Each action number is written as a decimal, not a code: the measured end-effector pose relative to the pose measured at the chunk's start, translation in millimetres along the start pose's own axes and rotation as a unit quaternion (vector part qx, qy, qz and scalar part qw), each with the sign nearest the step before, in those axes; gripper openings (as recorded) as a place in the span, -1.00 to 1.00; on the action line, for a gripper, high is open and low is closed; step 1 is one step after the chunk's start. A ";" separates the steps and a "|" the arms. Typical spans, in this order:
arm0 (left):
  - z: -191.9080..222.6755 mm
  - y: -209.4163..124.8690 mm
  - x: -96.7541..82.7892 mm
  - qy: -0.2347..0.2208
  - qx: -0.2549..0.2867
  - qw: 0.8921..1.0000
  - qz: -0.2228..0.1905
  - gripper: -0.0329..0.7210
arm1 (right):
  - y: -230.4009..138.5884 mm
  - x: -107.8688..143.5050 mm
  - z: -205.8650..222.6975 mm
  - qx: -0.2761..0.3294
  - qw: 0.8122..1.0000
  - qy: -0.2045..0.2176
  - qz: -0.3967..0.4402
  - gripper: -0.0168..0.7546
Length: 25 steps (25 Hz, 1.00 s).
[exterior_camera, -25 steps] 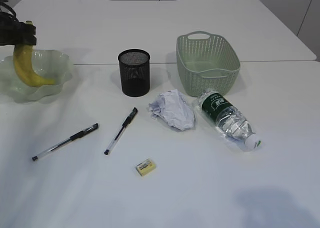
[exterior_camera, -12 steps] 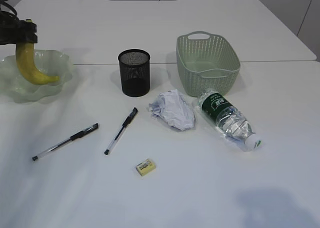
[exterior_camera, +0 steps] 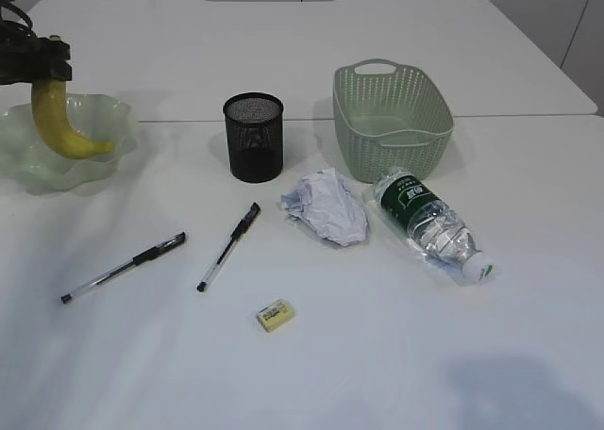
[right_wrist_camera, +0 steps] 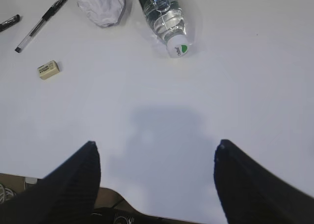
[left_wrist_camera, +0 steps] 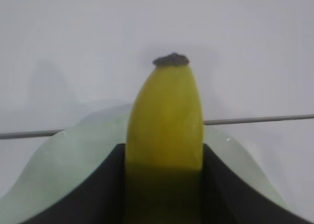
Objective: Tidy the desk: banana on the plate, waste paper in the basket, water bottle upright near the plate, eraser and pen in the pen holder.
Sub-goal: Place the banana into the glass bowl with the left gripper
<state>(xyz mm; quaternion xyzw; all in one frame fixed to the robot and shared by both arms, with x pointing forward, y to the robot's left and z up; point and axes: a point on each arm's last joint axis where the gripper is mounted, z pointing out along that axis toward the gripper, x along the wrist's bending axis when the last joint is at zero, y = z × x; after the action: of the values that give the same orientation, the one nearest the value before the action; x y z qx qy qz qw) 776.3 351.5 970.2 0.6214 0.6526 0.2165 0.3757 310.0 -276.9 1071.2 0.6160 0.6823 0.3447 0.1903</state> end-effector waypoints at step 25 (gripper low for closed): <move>-8.1 7.8 -5.8 -0.017 -0.013 1.000 -0.023 0.04 | 0.0 0.0 0.0 0.000 1.000 0.000 0.000 0.43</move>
<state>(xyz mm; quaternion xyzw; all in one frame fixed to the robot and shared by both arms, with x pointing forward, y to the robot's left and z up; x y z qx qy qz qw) 774.9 348.4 982.4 0.6048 0.6576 0.2054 0.3995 310.0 -276.9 1071.2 0.6160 0.6823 0.3447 0.1903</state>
